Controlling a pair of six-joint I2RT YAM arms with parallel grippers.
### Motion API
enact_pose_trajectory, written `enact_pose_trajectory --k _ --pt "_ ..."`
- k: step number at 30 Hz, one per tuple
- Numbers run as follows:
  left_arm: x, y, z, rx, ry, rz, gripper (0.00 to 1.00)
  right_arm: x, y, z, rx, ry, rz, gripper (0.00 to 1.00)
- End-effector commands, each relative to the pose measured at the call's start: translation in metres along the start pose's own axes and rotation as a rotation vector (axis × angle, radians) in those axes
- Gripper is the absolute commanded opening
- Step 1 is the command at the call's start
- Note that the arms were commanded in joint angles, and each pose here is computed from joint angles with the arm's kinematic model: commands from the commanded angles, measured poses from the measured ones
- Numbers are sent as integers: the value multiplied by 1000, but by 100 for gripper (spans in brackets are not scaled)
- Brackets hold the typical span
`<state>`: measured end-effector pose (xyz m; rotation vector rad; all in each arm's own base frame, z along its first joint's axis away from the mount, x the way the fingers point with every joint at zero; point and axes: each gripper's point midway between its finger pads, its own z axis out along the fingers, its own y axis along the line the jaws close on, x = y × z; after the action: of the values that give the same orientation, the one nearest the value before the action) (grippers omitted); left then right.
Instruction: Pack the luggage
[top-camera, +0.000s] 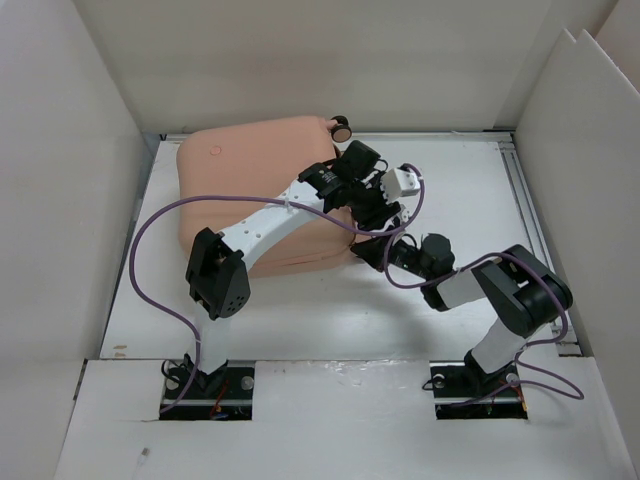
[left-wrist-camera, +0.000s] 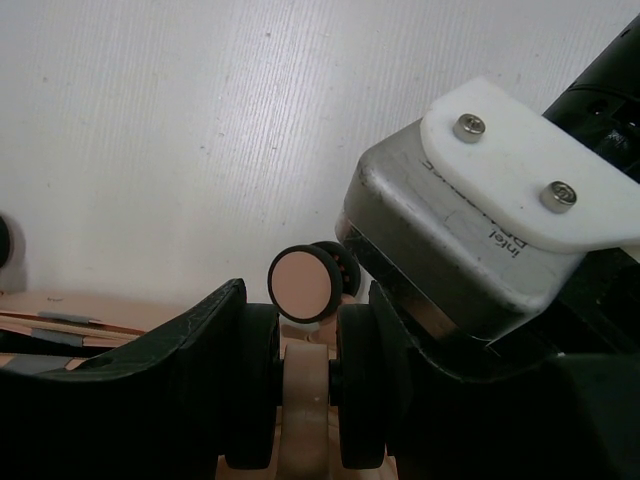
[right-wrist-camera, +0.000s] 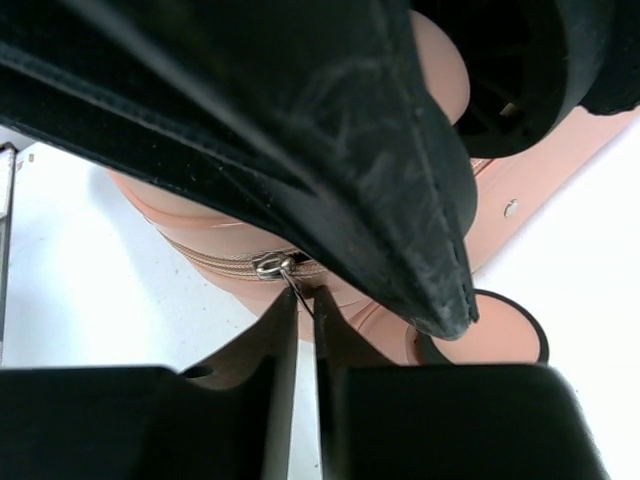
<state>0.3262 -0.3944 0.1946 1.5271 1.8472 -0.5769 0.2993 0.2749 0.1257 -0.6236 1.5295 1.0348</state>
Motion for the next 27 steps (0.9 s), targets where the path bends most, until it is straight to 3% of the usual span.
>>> enact_pose_trajectory --k 1,5,13,19,27 --pt "-38 5 -46 -65 -99 27 0 -20 15 12 -96 -51 -48 12" --pt "-38 5 -46 -65 -99 27 0 -10 20 11 -124 -14 -22 4" --pt "-38 5 -46 -65 -99 27 0 -16 13 13 -84 -47 -15 0" --pt "-43 -9 -67 -27 -116 52 0 3 -41 -5 238 0 76 0" --pt "1 -59 -88 189 -27 107 0 -7 -79 -18 428 -53 135 0"
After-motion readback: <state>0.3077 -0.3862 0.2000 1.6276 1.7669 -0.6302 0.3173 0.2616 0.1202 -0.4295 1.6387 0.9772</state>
